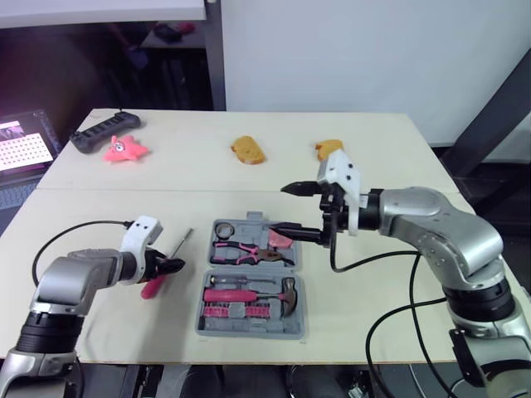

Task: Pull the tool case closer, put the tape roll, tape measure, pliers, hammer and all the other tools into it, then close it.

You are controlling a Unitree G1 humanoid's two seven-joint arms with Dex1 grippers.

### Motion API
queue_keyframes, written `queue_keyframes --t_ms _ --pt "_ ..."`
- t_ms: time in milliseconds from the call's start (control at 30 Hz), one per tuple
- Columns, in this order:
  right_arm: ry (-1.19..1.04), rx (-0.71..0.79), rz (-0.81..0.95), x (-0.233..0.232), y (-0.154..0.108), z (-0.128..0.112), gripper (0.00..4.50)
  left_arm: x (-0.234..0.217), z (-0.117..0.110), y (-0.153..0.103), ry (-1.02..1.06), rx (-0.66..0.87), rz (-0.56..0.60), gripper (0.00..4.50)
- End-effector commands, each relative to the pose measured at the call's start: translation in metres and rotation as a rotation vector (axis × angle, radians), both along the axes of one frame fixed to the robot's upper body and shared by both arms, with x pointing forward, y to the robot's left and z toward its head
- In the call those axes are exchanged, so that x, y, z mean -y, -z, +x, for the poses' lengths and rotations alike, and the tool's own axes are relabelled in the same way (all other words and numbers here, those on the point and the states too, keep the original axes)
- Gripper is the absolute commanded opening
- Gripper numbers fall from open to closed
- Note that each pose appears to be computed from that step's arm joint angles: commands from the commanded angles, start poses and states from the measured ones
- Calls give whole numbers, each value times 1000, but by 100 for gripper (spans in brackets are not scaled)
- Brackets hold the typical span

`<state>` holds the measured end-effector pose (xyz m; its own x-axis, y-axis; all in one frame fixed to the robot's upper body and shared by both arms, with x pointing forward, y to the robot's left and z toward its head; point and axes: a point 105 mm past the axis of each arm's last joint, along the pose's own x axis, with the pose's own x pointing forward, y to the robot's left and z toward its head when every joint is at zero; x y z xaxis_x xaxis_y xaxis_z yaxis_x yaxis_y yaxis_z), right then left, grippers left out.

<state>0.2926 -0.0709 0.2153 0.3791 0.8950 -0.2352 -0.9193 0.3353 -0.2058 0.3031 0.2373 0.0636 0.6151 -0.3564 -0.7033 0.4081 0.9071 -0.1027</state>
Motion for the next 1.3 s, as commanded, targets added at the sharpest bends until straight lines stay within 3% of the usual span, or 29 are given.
queue_keyframes --t_ms 33,233,333,433,467,667,833,967,1167,1300 --pt "-17 33 3 -3 -4 -1 450 -4 1 -6 -8 22 30 306" --pt "-19 35 4 -4 -3 0 450 -2 -3 -4 0 1 39 306" --pt "-21 33 6 -5 -2 0 450 -4 -2 -5 -1 0 54 226" --pt "-24 30 7 -5 -3 -1 450 -8 -2 -7 9 -7 79 72" --pt "-25 29 6 -4 -3 -1 450 -9 -2 -9 14 -6 89 44" --pt "-48 23 -11 -2 -4 -5 450 -11 16 -45 73 123 99 44" --pt "-82 -7 -56 5 -1 -13 450 10 19 -87 289 211 72 44" --pt "-58 -34 -169 26 7 -19 450 22 -12 -96 600 67 144 44" --pt "-33 -81 -235 47 5 -37 450 42 -42 -107 924 -75 199 44" --pt "-15 -105 -245 51 8 -48 450 65 -45 -96 948 -150 275 44"
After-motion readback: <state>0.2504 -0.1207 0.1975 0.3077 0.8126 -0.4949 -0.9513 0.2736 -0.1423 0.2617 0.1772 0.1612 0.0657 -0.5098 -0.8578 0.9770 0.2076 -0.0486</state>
